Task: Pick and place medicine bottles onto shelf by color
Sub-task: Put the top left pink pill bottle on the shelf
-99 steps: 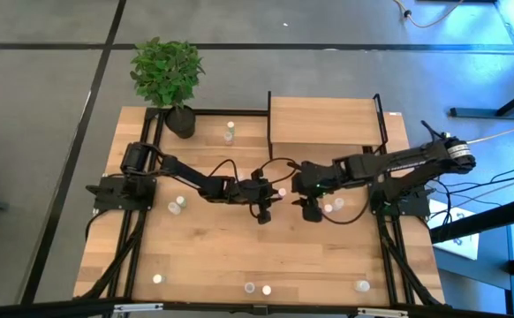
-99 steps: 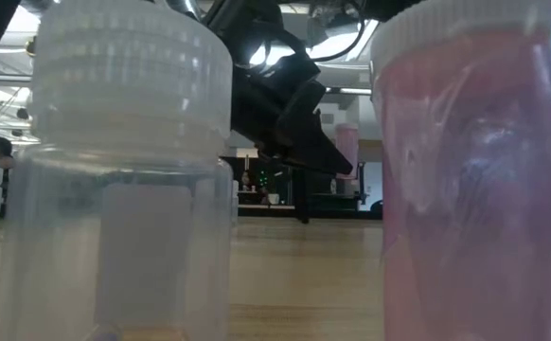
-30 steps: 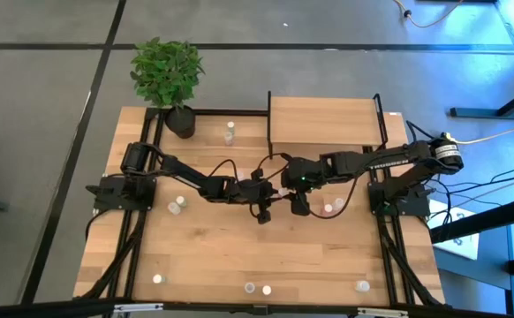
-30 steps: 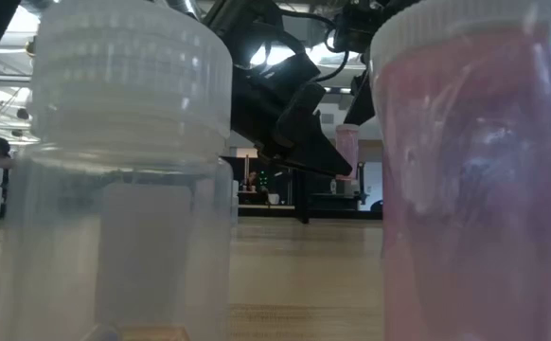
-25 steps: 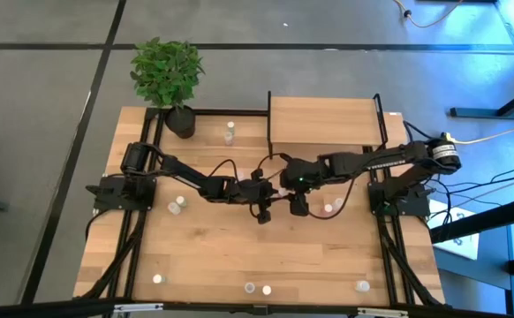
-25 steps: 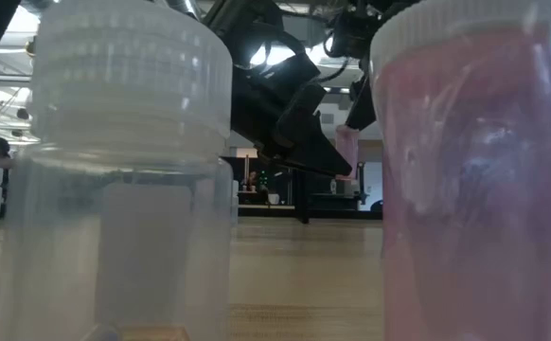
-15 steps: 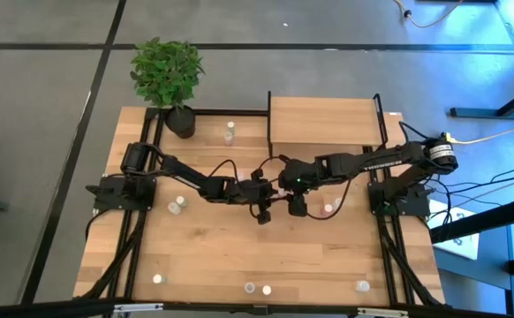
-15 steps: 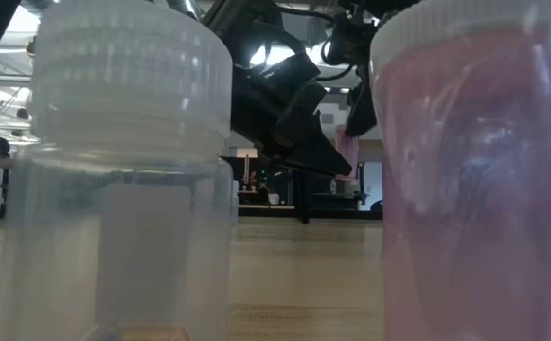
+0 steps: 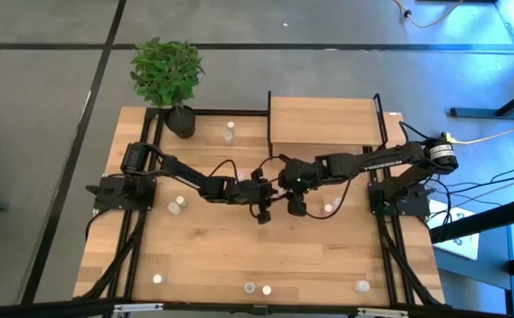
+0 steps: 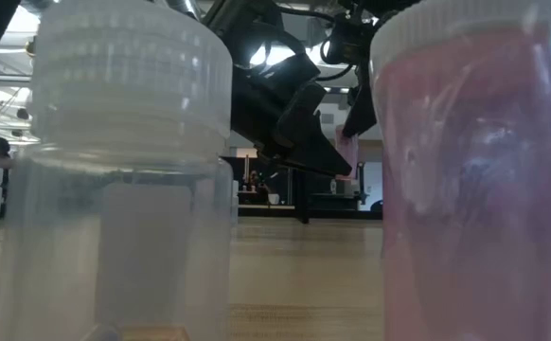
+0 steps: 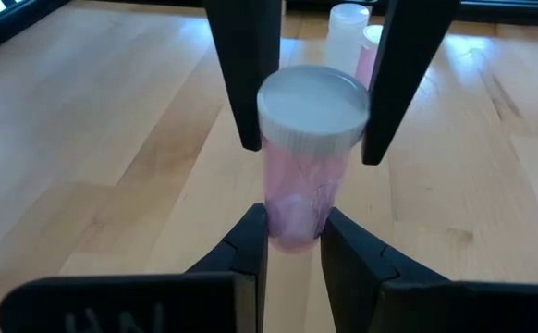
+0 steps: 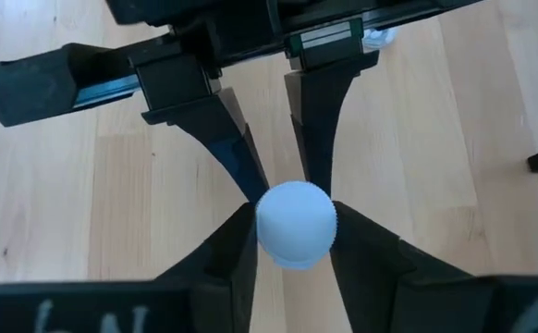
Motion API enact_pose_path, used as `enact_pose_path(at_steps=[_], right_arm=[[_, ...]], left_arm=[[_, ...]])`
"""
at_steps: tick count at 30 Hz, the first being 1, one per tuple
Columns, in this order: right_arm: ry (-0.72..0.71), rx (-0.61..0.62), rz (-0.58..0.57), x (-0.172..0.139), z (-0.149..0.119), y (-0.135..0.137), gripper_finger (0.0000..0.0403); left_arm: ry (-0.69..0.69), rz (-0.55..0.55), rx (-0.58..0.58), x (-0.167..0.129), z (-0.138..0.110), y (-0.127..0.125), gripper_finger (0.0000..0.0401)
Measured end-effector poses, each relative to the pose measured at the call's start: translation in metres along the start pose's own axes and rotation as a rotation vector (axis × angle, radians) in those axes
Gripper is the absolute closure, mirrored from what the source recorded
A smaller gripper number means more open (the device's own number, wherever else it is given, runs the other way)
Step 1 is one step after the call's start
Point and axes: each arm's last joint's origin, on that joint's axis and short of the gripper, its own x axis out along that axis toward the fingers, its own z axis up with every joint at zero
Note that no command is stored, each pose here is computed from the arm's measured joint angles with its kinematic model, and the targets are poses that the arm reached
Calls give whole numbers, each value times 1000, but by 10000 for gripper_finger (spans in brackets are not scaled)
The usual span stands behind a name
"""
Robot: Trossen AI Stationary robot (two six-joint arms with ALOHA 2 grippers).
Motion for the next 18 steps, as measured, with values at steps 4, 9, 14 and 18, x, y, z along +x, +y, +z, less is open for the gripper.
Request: enact_pose_path(at_steps=[4,9,14,18], right_arm=[[0,6,3,0,0,0,288],[1,22,4,0,0,0,283],[0,23,6,0,0,0,284],[0,26,7,0,0,0,284]], left_arm=[[0,0,0,0,0,0,337],[0,-1,-1,0,0,0,336],[0,0,-3,0,0,1,319],[0,2,-23,0,0,2,297]])
